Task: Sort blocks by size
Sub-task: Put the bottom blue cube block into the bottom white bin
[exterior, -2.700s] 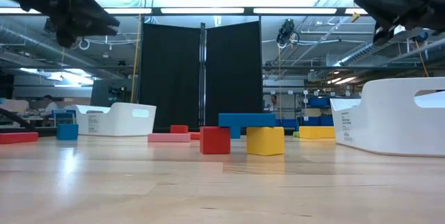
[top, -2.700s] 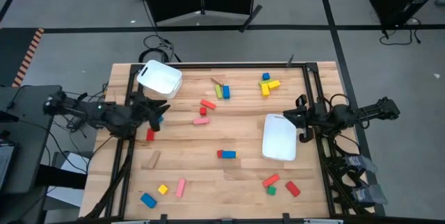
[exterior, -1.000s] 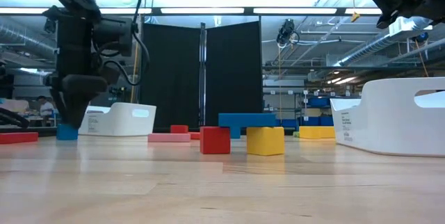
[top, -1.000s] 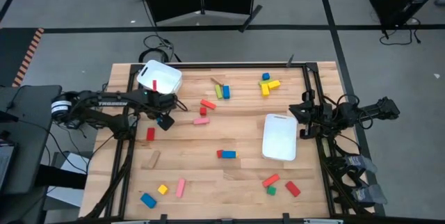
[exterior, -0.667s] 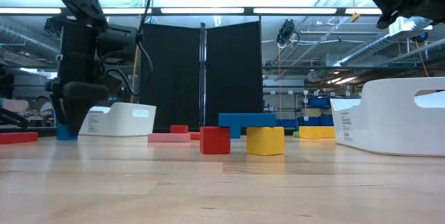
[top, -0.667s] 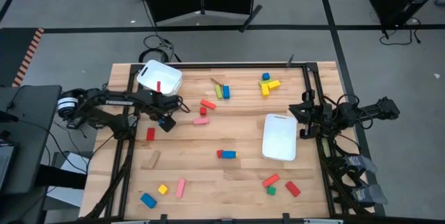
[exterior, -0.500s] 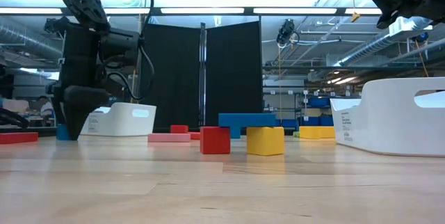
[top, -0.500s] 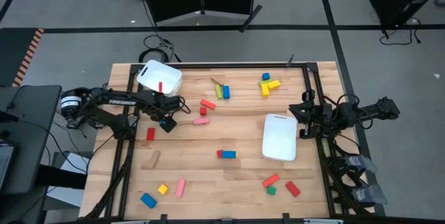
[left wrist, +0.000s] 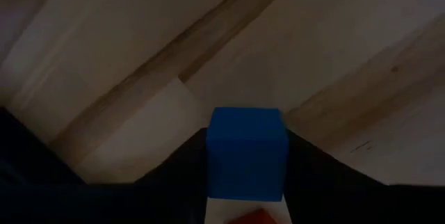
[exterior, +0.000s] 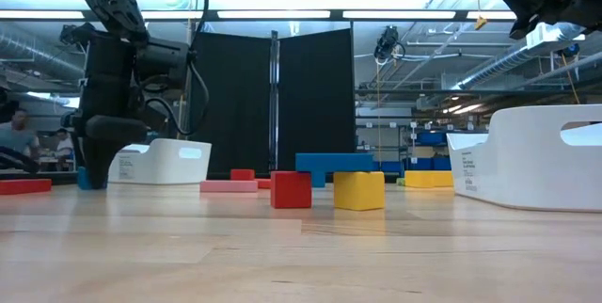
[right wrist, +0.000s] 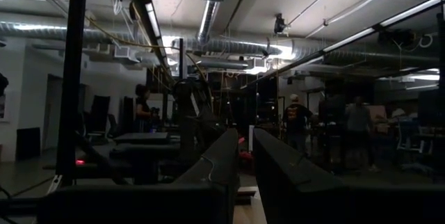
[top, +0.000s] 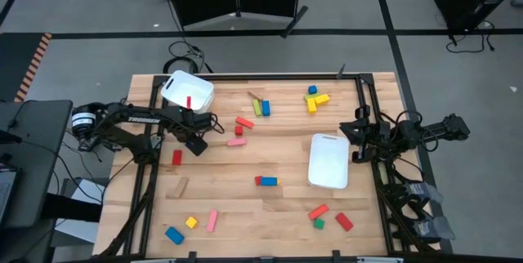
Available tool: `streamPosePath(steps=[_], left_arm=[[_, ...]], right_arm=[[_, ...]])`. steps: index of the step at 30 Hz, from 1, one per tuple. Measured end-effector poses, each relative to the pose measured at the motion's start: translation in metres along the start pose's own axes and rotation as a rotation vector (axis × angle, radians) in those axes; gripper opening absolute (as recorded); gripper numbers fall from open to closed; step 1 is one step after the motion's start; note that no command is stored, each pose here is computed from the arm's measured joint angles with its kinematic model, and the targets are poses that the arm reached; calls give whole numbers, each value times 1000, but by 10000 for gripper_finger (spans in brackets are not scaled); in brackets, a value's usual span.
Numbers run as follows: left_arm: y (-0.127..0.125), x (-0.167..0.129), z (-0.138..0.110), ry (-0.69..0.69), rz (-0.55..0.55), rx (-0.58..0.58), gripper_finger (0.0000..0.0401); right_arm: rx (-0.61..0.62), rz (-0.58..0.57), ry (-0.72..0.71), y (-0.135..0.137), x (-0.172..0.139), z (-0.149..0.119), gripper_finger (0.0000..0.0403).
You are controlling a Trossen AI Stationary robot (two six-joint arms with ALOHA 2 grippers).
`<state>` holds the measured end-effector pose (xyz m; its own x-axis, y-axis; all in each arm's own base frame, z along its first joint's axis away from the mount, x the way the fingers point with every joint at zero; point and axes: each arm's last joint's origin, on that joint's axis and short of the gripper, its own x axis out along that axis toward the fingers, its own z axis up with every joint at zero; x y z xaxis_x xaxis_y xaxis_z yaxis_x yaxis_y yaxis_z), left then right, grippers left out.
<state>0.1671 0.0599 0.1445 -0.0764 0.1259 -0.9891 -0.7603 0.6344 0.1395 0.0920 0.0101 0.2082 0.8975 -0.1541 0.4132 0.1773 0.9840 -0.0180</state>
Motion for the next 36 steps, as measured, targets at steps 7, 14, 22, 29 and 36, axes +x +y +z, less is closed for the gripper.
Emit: streamPosePath(steps=[7, 14, 22, 29, 36], left_arm=[[-24, -29, 22, -257, -145, 15, 140], [-77, -96, 44, -669, -474, 107, 140], [-172, -113, 67, -961, -759, 262, 140], [-249, -109, 109, -1070, -900, 385, 140], [-304, -93, 145, -1076, -954, 455, 140]], right_arm=[[-1, 0, 2, 0, 0, 0, 57], [-2, -3, 5, 0, 0, 0, 57], [31, -48, -51, -2, 0, 6, 57], [84, -55, -111, -3, -1, 12, 57], [86, -57, -114, -3, -1, 12, 57]])
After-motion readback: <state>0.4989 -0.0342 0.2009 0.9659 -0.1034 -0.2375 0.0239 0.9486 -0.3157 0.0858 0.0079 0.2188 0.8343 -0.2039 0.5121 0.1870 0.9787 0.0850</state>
